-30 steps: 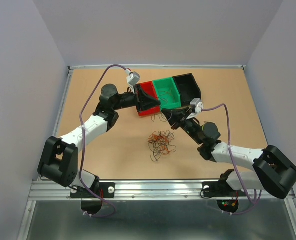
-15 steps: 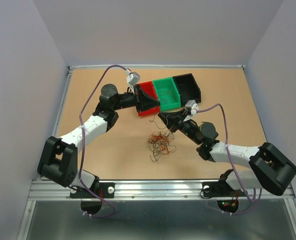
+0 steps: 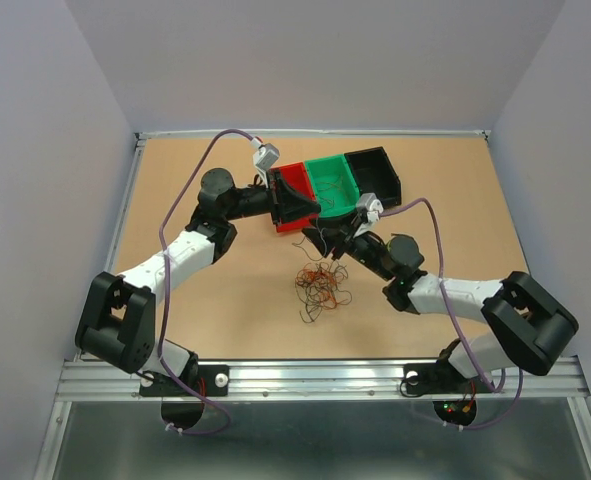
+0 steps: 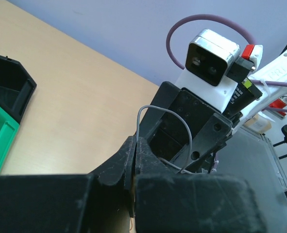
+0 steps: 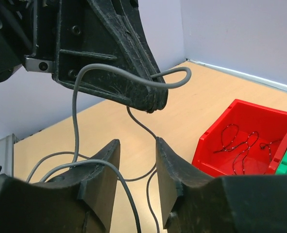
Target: Untangle the cables
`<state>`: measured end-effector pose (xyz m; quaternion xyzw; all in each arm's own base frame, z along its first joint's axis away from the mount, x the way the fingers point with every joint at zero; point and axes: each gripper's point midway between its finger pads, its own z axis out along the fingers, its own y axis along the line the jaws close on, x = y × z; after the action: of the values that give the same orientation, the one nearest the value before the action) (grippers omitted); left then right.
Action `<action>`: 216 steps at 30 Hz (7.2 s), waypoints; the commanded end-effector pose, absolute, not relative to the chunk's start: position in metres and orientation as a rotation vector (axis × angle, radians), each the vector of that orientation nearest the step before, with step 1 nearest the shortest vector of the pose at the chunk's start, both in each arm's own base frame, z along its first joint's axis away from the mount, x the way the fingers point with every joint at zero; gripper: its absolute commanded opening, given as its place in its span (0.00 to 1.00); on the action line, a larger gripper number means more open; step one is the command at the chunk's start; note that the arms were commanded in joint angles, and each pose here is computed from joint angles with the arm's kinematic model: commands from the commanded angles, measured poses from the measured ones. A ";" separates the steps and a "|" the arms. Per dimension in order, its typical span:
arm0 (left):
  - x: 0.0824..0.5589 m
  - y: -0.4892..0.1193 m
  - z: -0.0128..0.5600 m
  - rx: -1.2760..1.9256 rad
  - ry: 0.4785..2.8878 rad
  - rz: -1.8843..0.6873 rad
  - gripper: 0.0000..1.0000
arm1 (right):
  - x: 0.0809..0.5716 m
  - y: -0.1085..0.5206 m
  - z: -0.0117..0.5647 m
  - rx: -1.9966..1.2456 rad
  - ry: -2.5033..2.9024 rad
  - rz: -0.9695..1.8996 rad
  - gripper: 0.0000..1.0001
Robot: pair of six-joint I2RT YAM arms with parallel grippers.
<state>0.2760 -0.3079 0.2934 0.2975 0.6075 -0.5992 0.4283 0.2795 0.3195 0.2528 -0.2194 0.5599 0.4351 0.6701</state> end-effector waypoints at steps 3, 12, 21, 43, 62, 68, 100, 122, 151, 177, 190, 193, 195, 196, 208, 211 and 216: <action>0.267 -0.308 0.311 0.787 1.435 -1.529 0.02 | 0.291 0.327 0.294 -0.482 1.129 0.959 0.43; 0.265 -0.308 0.311 0.789 1.429 -1.541 0.07 | 0.299 0.331 0.302 -0.472 1.104 0.944 0.00; 0.315 -0.272 0.316 0.637 1.454 -1.232 0.85 | 0.326 0.271 0.265 -0.152 1.372 0.728 0.00; 0.383 -0.205 0.314 0.419 1.499 -0.648 0.93 | 0.548 0.140 0.191 0.219 1.854 0.181 0.01; 0.390 -0.211 0.303 0.433 1.550 -0.608 0.93 | 0.566 0.114 0.059 0.231 2.144 -0.015 0.01; 0.391 -0.215 0.302 0.438 1.564 -0.583 0.93 | 0.550 0.112 0.080 0.231 2.163 -0.008 0.31; 0.345 -0.250 0.223 0.878 1.701 -0.512 0.92 | 0.359 0.211 0.127 -0.131 2.192 0.492 0.61; 0.331 -0.273 0.194 1.000 1.683 -0.500 0.86 | 0.285 0.251 0.080 -0.125 2.281 0.712 0.39; 0.302 -0.265 0.231 1.007 1.430 -0.524 0.86 | 0.269 0.265 0.415 -0.313 1.521 1.004 0.01; 0.314 -0.264 0.221 0.984 1.468 -0.485 0.86 | 0.448 0.143 0.383 0.192 1.614 0.446 0.01; 0.318 -0.266 0.215 0.992 1.487 -0.483 0.86 | 0.522 0.126 0.319 0.252 1.742 0.412 0.00; 0.318 -0.266 0.213 0.993 1.492 -0.482 0.86 | 0.538 0.132 0.288 0.251 1.801 0.408 0.01; 0.318 -0.266 0.213 0.993 1.494 -0.484 0.86 | 0.552 0.137 0.264 0.253 1.842 0.405 0.01; 0.318 -0.266 0.213 0.995 1.491 -0.484 0.86 | 0.558 0.137 0.258 0.259 1.849 0.402 0.01; 0.318 -0.269 0.212 1.002 1.505 -0.495 0.86 | 0.579 0.121 0.117 0.374 2.062 0.214 0.01; 0.318 -0.270 0.210 1.006 1.513 -0.500 0.86 | 0.575 0.115 0.082 0.394 2.116 0.163 0.01; 0.317 -0.269 0.212 1.008 1.512 -0.500 0.86 | 0.572 0.111 0.060 0.395 2.153 0.123 0.01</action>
<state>0.3139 -0.2620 0.1845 0.4307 0.6752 -0.2098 0.5609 0.5629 0.1207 0.0550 0.1463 0.8845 0.0644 0.4383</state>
